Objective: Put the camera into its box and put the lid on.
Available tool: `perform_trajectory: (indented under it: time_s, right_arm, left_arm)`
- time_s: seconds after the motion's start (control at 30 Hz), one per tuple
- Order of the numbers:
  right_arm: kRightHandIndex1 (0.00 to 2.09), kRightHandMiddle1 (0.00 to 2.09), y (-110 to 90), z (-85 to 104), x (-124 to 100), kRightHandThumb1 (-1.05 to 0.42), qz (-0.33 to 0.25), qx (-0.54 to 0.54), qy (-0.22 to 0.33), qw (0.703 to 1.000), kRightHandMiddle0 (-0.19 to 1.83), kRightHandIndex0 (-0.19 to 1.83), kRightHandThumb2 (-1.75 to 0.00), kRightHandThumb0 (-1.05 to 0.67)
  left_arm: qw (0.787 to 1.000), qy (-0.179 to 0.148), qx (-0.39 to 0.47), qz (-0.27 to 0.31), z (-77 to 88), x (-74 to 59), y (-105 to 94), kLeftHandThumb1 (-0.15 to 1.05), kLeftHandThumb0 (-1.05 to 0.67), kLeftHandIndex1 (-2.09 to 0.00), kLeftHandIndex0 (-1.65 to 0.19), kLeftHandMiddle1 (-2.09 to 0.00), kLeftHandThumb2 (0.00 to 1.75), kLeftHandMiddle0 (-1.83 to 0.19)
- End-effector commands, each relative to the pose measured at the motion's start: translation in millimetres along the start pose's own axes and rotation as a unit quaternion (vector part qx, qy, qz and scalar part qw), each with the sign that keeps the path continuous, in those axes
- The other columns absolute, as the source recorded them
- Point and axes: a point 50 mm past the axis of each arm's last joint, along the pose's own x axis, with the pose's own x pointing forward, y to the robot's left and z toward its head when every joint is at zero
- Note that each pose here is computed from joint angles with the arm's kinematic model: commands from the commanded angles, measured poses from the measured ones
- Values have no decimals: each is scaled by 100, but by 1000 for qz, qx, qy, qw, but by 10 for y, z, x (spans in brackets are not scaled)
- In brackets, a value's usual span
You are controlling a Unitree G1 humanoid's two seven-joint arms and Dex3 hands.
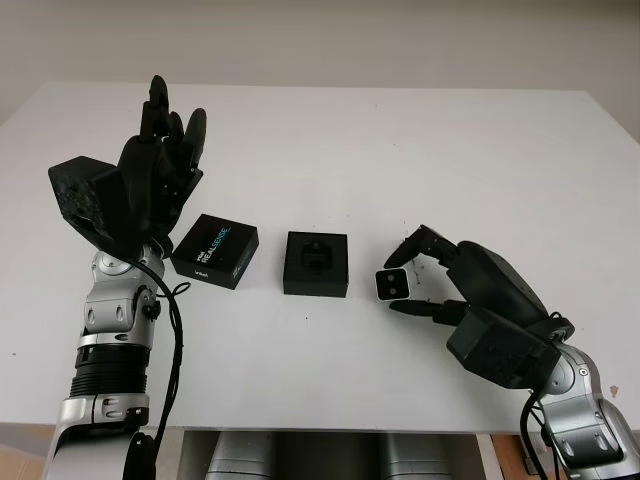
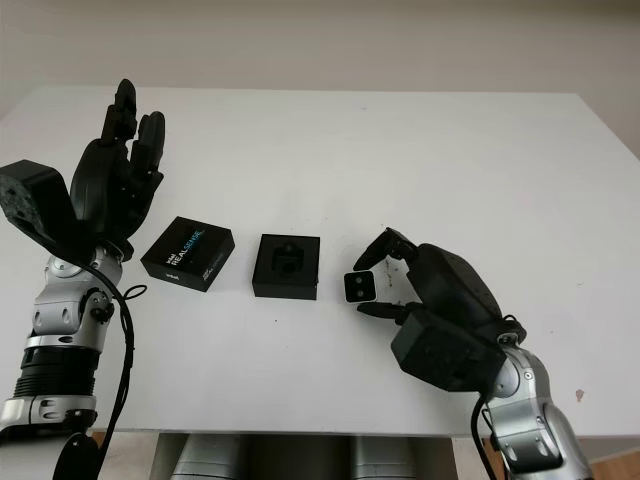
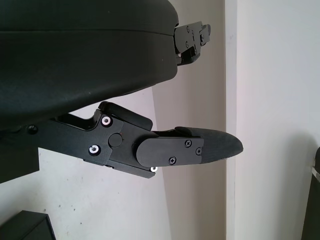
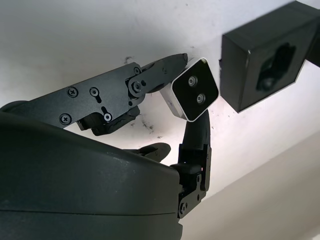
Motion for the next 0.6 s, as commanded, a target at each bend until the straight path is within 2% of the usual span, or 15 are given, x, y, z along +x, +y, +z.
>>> perform_trajectory:
  time_s: [0.0, 0.27, 0.37, 0.57]
  right_arm:
    - [5, 163, -107, 23, 57, -96, -18, 12, -3, 1000, 31, 40, -5, -29]
    - [2, 160, -304, 113, 234, -97, -17, 91, -16, 996, 30, 32, -6, -35]
    - [2, 170, -318, 151, 315, -97, -17, 126, -25, 992, 30, 31, -5, -36]
    - [2, 175, -275, 236, 494, -97, -6, 223, -28, 974, 29, 31, -5, -40]
  left_arm:
    - [1000, -9, 3, -2, 52, 13, 9, 105, -66, -2, 19, 0, 40, 19]
    - [1000, -7, 2, -3, 59, 15, 10, 105, -66, 0, 19, 0, 39, 19]
    - [1000, -8, 2, -4, 61, 15, 8, 105, -66, 0, 19, 0, 39, 19]
    - [1000, -8, 1, -5, 65, 8, 21, 105, -66, 0, 19, 0, 39, 19]
